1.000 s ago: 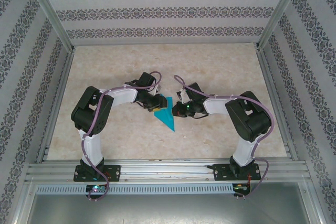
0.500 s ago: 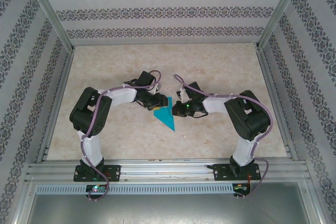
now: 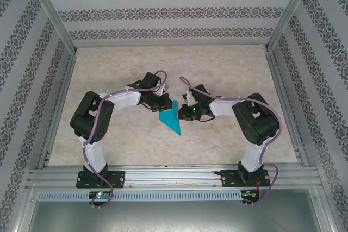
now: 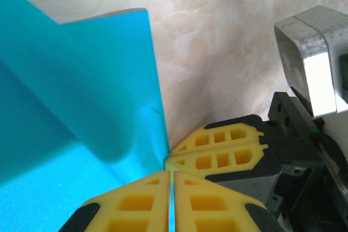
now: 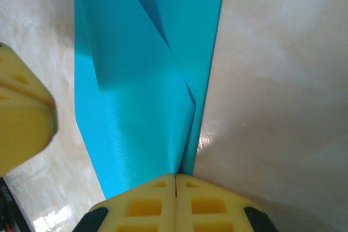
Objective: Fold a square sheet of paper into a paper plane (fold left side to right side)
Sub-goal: Fourth fold the wing at the center of the table.
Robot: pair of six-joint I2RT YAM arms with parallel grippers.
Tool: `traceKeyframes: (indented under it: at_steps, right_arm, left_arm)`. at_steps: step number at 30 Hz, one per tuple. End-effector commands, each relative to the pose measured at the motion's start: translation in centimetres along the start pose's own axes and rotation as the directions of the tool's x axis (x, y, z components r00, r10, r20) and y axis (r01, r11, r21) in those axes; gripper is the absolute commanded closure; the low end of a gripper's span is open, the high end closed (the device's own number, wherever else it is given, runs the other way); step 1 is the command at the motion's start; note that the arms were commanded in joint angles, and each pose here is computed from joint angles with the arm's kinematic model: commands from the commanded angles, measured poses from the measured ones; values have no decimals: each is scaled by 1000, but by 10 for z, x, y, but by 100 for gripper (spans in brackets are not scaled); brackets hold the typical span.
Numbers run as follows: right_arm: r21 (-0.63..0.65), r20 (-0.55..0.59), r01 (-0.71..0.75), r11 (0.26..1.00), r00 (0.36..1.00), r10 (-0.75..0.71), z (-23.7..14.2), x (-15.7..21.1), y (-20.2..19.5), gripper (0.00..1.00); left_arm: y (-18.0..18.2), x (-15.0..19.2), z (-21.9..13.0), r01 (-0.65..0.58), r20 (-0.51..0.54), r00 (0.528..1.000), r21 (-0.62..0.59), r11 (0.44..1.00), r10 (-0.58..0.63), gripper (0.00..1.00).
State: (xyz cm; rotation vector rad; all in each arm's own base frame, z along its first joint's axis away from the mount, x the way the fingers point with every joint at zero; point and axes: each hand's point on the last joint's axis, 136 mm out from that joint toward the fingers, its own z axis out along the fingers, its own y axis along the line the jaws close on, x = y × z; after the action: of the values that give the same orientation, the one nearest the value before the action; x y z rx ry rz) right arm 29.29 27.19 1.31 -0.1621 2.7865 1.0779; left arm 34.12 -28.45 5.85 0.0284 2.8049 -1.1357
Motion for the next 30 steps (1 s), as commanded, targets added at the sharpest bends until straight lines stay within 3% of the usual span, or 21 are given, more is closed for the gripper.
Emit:
traceKeyframes:
  at_steps: [1,12,30]
  right_arm:
    - [193,-79,-77,978,993,93,15,32,-53,100]
    - [223,-99,-75,972,990,99,14,36,-58,100]
    - [236,-121,-69,969,988,99,15,39,-61,100]
  left_arm:
    - [-11,0,12,-8,-21,1000,69,998,9,92]
    - [19,5,24,16,-34,999,-31,999,-17,93]
    - [53,17,33,77,-50,995,-82,994,-81,93]
